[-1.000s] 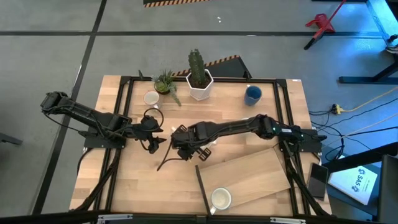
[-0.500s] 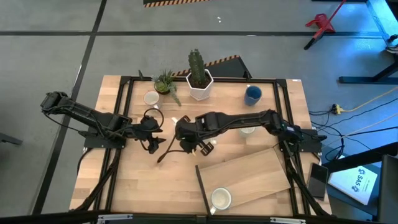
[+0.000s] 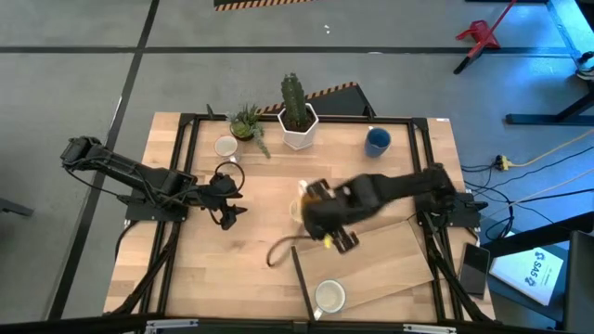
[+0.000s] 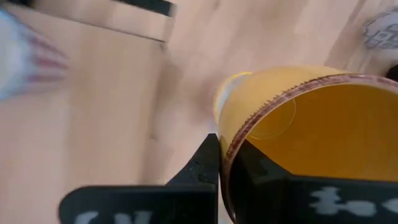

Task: Place coffee mugs
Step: Put the yellow mug on the shelf

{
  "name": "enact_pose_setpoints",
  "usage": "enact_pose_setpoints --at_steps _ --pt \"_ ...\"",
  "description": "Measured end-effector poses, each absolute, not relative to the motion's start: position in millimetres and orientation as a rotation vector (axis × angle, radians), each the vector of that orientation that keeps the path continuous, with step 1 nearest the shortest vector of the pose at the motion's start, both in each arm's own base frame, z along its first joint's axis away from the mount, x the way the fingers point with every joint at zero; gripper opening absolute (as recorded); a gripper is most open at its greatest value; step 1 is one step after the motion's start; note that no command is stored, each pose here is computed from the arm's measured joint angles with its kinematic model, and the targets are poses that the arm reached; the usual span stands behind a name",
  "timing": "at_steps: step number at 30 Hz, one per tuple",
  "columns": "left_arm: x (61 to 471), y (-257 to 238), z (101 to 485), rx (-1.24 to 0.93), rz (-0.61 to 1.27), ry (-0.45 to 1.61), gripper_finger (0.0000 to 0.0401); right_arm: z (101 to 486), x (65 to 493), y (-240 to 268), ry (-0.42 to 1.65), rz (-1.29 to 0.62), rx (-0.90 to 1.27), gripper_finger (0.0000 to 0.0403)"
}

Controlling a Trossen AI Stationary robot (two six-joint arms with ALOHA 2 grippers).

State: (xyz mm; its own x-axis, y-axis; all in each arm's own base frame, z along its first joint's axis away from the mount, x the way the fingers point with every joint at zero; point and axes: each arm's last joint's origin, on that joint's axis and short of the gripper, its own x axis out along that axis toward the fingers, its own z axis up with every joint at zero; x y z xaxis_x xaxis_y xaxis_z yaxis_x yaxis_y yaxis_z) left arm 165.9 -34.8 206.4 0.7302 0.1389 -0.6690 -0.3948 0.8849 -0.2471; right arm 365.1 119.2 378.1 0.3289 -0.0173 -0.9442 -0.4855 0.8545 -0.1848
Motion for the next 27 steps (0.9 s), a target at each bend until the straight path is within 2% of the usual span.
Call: enact_pose_setpoints --at_steps 8,11,15,23,27 --pt "166 -35 207 -0.387 0.299 0.694 0.0247 391 312 197 1.168 0.197 -0.294 0.0" --pt "166 -35 207 -0.387 0.298 0.694 0.0247 383 296 218 1.186 0.116 -0.213 0.0" --pt "166 -35 207 -0.387 0.298 0.693 0.0247 362 278 243 1.285 0.055 -0.095 0.0" --pt "166 -35 207 -0.383 0.297 0.694 0.0247 325 244 276 1.594 0.059 0.1 0.0" --pt "166 -35 207 -0.374 0.294 0.695 0.0247 322 237 288 1.601 0.018 0.216 0.0"
